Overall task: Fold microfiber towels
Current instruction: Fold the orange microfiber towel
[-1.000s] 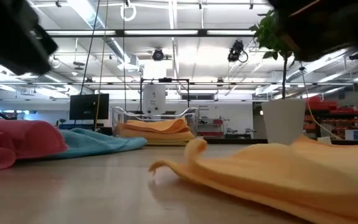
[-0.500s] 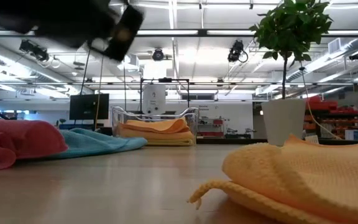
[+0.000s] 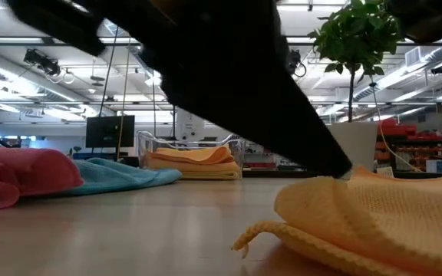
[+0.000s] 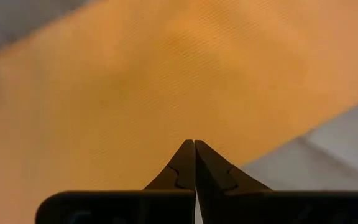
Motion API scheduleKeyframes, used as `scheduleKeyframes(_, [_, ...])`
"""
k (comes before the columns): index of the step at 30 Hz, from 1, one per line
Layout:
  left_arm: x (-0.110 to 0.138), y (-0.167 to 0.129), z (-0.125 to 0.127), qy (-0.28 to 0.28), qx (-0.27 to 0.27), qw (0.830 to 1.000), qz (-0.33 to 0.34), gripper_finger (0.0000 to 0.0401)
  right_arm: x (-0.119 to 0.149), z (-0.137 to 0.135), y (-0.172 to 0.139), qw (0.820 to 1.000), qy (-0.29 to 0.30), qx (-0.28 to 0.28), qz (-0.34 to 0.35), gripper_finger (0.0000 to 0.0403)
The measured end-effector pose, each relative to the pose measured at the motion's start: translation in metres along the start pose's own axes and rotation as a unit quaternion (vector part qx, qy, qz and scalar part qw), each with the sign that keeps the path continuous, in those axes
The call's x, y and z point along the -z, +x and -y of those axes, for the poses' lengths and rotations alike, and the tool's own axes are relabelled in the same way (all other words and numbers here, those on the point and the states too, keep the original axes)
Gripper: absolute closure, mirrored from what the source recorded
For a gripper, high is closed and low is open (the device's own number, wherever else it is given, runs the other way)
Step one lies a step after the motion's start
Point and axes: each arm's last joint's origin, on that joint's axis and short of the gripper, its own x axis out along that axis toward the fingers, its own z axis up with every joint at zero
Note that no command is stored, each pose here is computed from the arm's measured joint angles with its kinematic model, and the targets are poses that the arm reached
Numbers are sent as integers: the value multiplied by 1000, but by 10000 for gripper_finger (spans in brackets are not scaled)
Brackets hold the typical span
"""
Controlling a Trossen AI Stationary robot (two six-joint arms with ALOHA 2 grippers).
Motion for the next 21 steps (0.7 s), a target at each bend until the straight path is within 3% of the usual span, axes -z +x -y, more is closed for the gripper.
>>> scheduleKeyframes(3, [3, 3, -9, -42, 17, 999, -18, 391, -7, 26, -7, 999, 20, -22, 15, 400])
scheduleKeyframes(9, [2, 3, -9, -44, 28, 999, -14, 394, -17, 83, 6, 992, 68, -104, -10, 400])
scheduleKeyframes(14, [2, 2, -2, -68, 35, 997, -14, 388, -21, 116, 32, 992, 89, -92, -18, 400])
scheduleKeyframes(21, [5, 7, 11, -97, 58, 994, -11, 391, -36, 132, 47, 996, 57, -71, -2, 400])
